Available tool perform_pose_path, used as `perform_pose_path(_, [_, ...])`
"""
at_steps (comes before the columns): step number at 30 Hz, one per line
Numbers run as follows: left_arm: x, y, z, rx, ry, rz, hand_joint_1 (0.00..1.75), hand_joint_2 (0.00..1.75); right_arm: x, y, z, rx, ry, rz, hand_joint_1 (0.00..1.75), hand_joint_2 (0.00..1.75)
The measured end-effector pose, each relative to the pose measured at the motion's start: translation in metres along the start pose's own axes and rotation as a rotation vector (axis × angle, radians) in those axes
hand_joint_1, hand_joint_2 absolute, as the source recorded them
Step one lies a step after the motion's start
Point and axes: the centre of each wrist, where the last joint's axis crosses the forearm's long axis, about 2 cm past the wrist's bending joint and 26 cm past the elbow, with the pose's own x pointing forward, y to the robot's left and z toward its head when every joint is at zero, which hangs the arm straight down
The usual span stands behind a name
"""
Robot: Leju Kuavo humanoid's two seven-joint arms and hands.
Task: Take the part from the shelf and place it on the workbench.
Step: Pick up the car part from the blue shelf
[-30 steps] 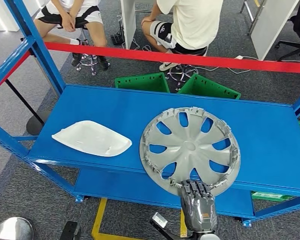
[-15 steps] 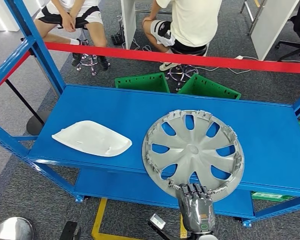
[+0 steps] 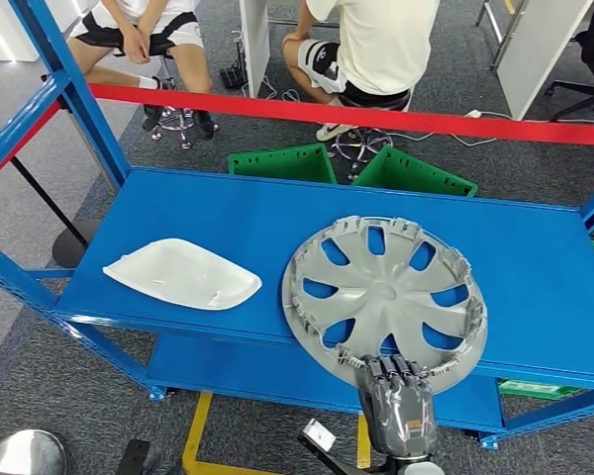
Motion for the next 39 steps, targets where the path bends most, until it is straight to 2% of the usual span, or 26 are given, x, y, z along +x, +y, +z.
perform_pose_path(4, [0.0, -0.002, 0.001, 0.033, 0.004, -0.019, 0.0, 1.75, 0.016, -0.023, 0.008, -0.037, -0.045, -0.105, 1.75, 1.75])
perform_pose_path(8, [0.001, -0.006, 0.0, 0.037, -0.001, -0.029, 0.0, 1.75, 0.018, -0.042, 0.007, -0.052, -0.047, -0.31, 1.75, 1.75])
perform_pose_path(18, [0.002, -0.008, 0.0, 0.043, -0.007, -0.057, 0.0, 1.75, 0.01, -0.047, 0.015, -0.155, 0.028, -0.6, 1.75, 1.75])
perform_pose_path(23, [0.003, -0.008, -0.001, 0.04, 0.002, -0.109, 0.0, 1.75, 0.011, -0.048, 0.018, -0.18, 0.072, -0.634, 1.75, 1.75])
perform_pose_path(39, [0.014, -0.007, -0.007, 0.03, -0.009, -0.176, 0.0, 1.75, 0.01, -0.048, 0.02, -0.222, 0.094, -0.609, 1.75, 1.75])
